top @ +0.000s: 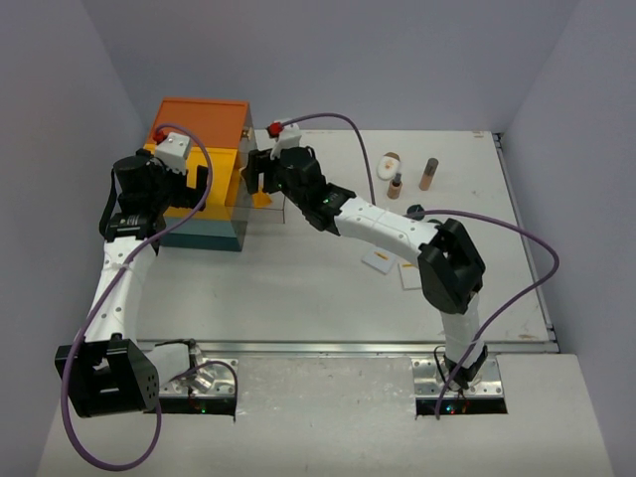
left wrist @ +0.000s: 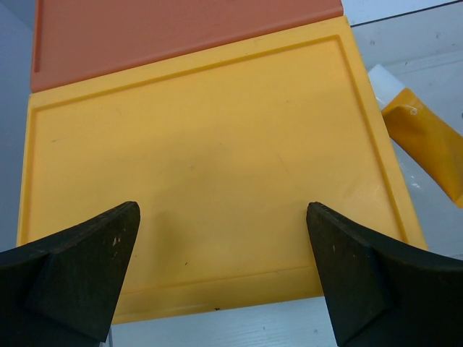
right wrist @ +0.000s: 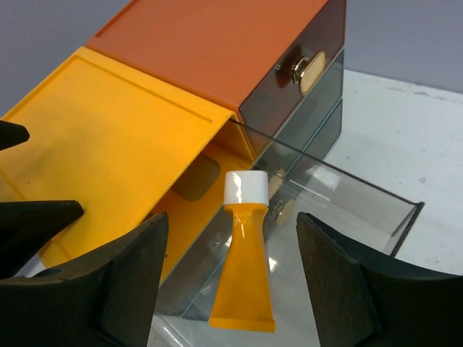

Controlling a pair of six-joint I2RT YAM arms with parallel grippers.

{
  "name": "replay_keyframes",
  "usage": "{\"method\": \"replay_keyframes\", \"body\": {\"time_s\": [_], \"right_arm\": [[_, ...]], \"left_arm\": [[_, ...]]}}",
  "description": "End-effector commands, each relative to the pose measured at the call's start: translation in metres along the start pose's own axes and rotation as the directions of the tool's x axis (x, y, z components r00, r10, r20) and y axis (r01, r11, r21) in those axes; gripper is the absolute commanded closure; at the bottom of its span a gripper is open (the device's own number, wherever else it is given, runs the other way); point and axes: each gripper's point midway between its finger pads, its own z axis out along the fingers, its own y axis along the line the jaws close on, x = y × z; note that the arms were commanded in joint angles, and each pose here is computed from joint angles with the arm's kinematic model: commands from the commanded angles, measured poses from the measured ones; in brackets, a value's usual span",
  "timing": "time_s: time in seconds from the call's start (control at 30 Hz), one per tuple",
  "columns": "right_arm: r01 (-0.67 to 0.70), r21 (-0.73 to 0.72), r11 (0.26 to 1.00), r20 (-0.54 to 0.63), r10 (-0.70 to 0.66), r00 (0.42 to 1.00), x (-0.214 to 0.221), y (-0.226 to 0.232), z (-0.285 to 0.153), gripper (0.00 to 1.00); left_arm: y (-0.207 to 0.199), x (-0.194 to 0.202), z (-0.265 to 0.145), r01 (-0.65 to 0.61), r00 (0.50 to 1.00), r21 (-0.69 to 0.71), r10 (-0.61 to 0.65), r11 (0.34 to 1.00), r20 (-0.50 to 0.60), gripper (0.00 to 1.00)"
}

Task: Organize the makeup

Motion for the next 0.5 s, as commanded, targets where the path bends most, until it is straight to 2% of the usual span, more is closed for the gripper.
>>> {"method": "replay_keyframes", "body": {"time_s": [0.0,0.1,0.17,0.27,0.37,0.47], "right_arm": [[0.104,0.020,0.994,0.172,-0.106,0.979,-0.095,0.007,-0.042,0.24],[0.185,0.097,0.978,0.193,-0.201,0.961,-0.128,-0.016,-0.068,0.19],[0.198,0.149,0.969,0.131,-0.218,0.967,-0.130,-0.043,-0.077,0.19],[0.103,0.253,0.962,0.085,-0.128,0.988,-0.142,-0.104,-0.090,0.19],[0.042,0.389,0.920,0.088,-0.083,0.993,-0.157,-0.172,-0.098,0.19],[0.058,0.502,0.863,0.002,-0.069,0.998,-0.142,-0.224,-0.088,0.18]], "left_arm": [[0.004,-0.006,-0.005,-0.010,1.000,-0.012,0.011,1.000,0.023,0.00],[0.005,-0.008,-0.006,-0.014,1.000,-0.014,0.014,1.000,0.027,0.00],[0.005,-0.010,-0.006,-0.016,0.999,-0.010,0.016,1.000,0.031,0.00],[0.003,-0.013,-0.006,-0.012,0.999,0.002,0.012,1.000,0.040,0.00],[0.001,-0.014,-0.007,-0.007,0.999,0.012,0.007,1.000,0.042,0.00],[0.001,-0.013,-0.007,-0.009,0.999,0.012,0.008,1.000,0.033,0.00]]}}
